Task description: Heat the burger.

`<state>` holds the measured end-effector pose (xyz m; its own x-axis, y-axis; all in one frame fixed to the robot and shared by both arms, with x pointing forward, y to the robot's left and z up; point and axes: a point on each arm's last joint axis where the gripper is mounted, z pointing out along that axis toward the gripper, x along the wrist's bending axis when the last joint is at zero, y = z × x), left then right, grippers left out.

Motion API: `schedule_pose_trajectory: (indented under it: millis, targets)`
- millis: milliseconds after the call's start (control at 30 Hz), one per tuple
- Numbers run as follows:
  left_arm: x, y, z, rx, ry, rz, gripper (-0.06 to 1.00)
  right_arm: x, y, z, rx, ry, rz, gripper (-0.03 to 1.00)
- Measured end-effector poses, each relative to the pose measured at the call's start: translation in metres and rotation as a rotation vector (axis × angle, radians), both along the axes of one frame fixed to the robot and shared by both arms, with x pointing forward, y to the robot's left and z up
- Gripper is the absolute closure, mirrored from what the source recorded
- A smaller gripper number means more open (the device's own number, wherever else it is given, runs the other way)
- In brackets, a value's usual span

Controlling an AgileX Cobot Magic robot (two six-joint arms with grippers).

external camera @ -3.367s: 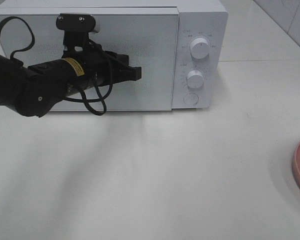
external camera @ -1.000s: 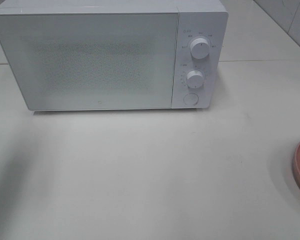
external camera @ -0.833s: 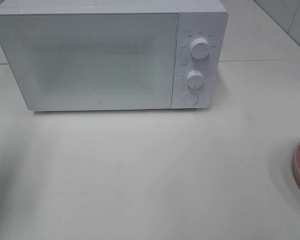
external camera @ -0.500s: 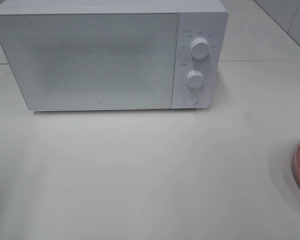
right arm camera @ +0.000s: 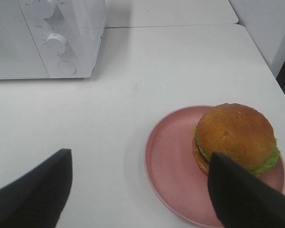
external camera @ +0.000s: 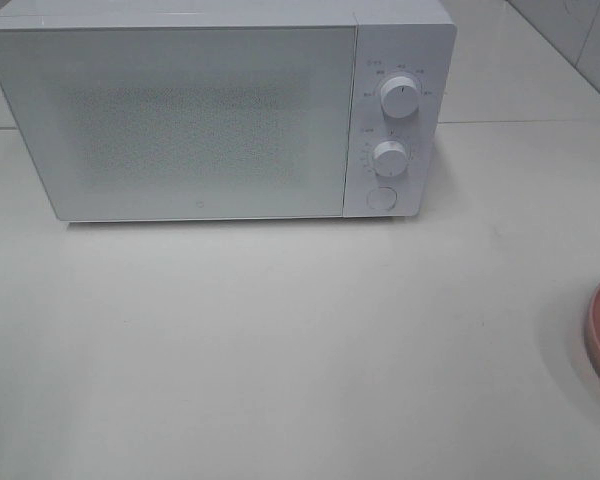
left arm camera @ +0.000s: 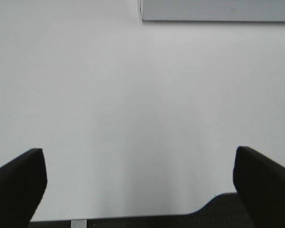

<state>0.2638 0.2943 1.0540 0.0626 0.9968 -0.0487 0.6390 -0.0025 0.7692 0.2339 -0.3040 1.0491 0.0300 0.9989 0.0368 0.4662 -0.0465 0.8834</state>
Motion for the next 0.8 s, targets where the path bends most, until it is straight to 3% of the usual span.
schedule_pose_trajectory:
  millis: [67,267,467,800]
  targets:
    - [-0.012,0.0,0.002,0.001,-0.085,0.001,-0.04,0.0,0.0,0.0,0.0,0.0,0.0,0.21]
    - [-0.029,-0.001,0.002,-0.008,-0.19,-0.003,-0.04,0.0,0.0,0.0,0.0,0.0,0.0,0.21]
    - [-0.033,-0.001,0.002,-0.002,-0.222,0.055,-0.04,0.0,0.0,0.0,0.0,0.0,0.0,0.21]
    - [-0.033,-0.001,0.002,-0.001,-0.222,0.064,-0.04,0.0,0.0,0.0,0.0,0.0,0.0,0.21]
